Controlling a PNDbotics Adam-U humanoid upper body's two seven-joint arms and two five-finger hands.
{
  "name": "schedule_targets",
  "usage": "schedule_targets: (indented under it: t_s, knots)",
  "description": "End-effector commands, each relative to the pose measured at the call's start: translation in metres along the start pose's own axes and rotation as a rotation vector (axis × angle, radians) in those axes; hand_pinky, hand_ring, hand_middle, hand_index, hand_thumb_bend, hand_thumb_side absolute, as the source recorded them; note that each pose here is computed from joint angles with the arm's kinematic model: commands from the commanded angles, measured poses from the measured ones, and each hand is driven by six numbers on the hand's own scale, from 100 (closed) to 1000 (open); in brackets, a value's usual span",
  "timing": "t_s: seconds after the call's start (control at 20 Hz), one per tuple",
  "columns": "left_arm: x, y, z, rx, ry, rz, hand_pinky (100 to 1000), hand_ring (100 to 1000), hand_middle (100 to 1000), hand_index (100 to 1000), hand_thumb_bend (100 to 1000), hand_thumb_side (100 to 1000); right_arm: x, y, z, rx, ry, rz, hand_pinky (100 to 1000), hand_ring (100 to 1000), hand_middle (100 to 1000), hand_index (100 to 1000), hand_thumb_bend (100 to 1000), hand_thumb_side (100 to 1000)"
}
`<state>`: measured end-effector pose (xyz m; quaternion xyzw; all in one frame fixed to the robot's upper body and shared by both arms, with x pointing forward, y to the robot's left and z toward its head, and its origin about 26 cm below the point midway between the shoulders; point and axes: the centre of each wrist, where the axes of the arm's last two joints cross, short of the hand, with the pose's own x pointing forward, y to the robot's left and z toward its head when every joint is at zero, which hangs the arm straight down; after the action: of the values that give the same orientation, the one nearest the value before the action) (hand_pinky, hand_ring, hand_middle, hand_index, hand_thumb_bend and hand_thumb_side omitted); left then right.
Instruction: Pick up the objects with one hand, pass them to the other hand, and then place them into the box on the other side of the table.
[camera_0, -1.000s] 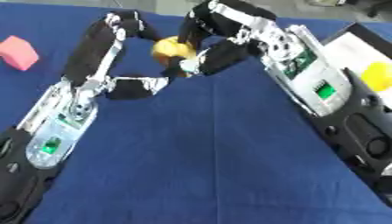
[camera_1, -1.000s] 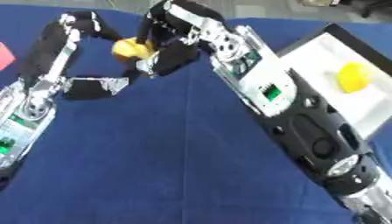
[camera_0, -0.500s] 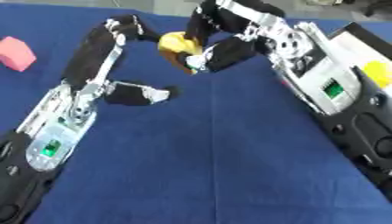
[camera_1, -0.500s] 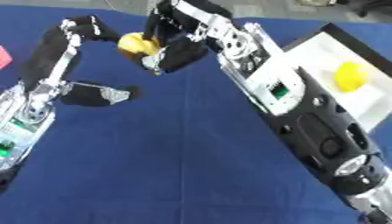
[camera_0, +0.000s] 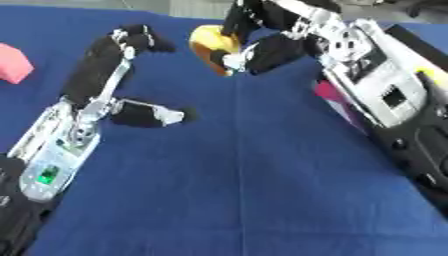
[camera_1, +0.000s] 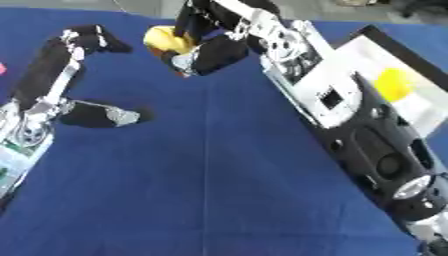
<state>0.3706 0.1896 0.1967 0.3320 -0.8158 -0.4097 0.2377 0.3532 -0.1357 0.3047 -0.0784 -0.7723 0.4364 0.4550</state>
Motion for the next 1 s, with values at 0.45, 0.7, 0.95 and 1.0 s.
schedule_targets:
  t_s: [0.45,0.7,0.95,1.0]
  knots:
    - [-0.038,0.052,0.035,0.064,0.143,-0.115,643,623,576,685,813,417,-0.039,-0.073,0.074,-0.305,0.17,-0.02,820,645,341,525,405,100]
    - [-0.044,0.075,0.047,0.124,0.184,-0.158,650,628,580,689,821,413,-0.073,-0.092,0.102,-0.436,0.302,-0.012,818,645,341,525,405,100]
    - [-0.047,0.094,0.056,0.182,0.216,-0.202,653,631,583,689,820,406,-0.101,-0.104,0.124,-0.511,0.408,0.004,816,644,343,523,402,100]
    - [-0.047,0.097,0.057,0.195,0.221,-0.208,652,631,582,689,819,404,-0.107,-0.105,0.127,-0.52,0.429,0.006,815,644,344,523,402,100]
